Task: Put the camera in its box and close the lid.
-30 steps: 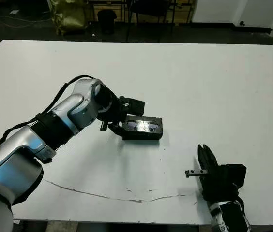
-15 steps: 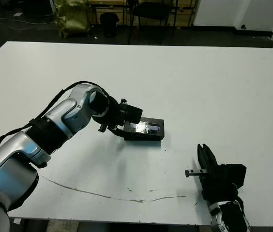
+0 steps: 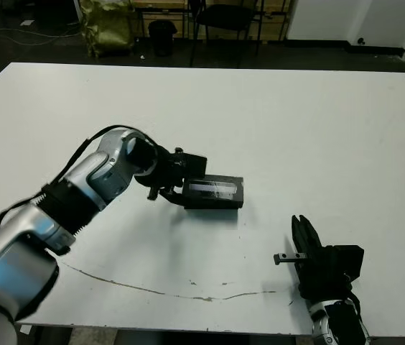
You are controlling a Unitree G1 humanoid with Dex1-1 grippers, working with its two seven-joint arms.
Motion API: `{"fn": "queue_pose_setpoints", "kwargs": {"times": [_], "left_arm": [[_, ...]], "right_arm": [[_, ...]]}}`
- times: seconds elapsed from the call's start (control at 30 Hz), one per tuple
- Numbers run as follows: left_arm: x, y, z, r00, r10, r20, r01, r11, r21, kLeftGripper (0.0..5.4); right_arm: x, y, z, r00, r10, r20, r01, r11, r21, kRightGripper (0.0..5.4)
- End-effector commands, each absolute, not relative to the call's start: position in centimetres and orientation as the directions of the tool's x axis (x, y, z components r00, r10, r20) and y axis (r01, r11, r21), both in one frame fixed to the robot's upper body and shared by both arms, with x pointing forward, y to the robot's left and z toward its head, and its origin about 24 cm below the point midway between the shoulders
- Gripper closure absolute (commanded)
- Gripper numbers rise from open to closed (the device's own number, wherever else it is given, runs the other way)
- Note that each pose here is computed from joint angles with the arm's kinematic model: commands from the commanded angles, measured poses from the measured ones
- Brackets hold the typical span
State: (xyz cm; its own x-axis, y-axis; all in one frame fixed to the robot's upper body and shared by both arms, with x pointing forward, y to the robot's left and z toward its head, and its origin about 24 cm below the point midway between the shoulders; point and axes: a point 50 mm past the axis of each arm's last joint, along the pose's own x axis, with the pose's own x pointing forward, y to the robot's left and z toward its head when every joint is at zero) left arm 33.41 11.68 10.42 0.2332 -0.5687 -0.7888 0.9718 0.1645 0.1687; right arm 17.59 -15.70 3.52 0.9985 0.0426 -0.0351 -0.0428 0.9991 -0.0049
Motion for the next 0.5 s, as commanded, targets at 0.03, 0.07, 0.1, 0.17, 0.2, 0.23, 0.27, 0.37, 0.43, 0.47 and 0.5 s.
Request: {"fn": "queue_pose_setpoints", "kwargs": {"times": [0.03,0.07,0.1,0.17,0.2,0.23,0.27,0.37,0.43,0.47,0.5], "left_arm": [[32.1,13.2,7.2,0.223,-0.562,-0.797,0.890,0.451,-0.070,3.46],[32.1,13.2,7.8,0.242,-0.576,-0.781,0.881,0.468,-0.072,3.46],[32.1,13.2,8.3,0.260,-0.589,-0.765,0.872,0.484,-0.077,3.46],[31.9,13.2,9.3,0.289,-0.610,-0.738,0.854,0.513,-0.090,3.47],[31.9,13.2,9.6,0.297,-0.615,-0.730,0.845,0.525,-0.099,3.47],[31.8,13.1,10.0,0.305,-0.619,-0.724,0.836,0.538,-0.107,3.47],[31.7,13.1,10.4,0.313,-0.623,-0.717,0.829,0.547,-0.113,3.47],[31.5,13.0,11.5,0.327,-0.645,-0.691,0.823,0.553,-0.127,3.47],[31.3,13.0,12.3,0.338,-0.653,-0.677,0.824,0.553,-0.122,3.47],[31.2,13.0,12.6,0.339,-0.664,-0.667,0.831,0.544,-0.119,3.47],[31.2,13.1,12.9,0.344,-0.671,-0.657,0.842,0.530,-0.100,3.47]], "right_arm": [[17.1,-16.0,2.7,0.997,0.024,-0.078,-0.026,1.000,-0.015,5.40],[17.2,-16.0,2.7,0.997,0.028,-0.074,-0.029,1.000,-0.011,5.40],[17.2,-16.0,2.6,0.996,0.024,-0.080,-0.025,1.000,-0.011,5.40],[17.1,-15.9,2.8,0.995,0.011,-0.099,-0.012,1.000,-0.014,5.40],[17.1,-15.9,2.8,0.995,0.008,-0.100,-0.010,1.000,-0.016,5.40],[17.1,-15.9,2.9,0.996,0.015,-0.092,-0.017,1.000,-0.015,5.40],[17.1,-15.9,2.8,0.996,0.019,-0.083,-0.021,1.000,-0.020,5.40],[17.1,-15.9,2.6,0.997,0.022,-0.076,-0.022,1.000,-0.003,5.40],[17.2,-15.9,2.6,0.997,0.026,-0.067,-0.026,1.000,0.001,5.40],[17.2,-15.9,2.6,0.997,0.023,-0.074,-0.023,1.000,0.005,5.40],[17.2,-16.0,2.5,0.997,0.022,-0.077,-0.022,1.000,0.004,5.40]]}}
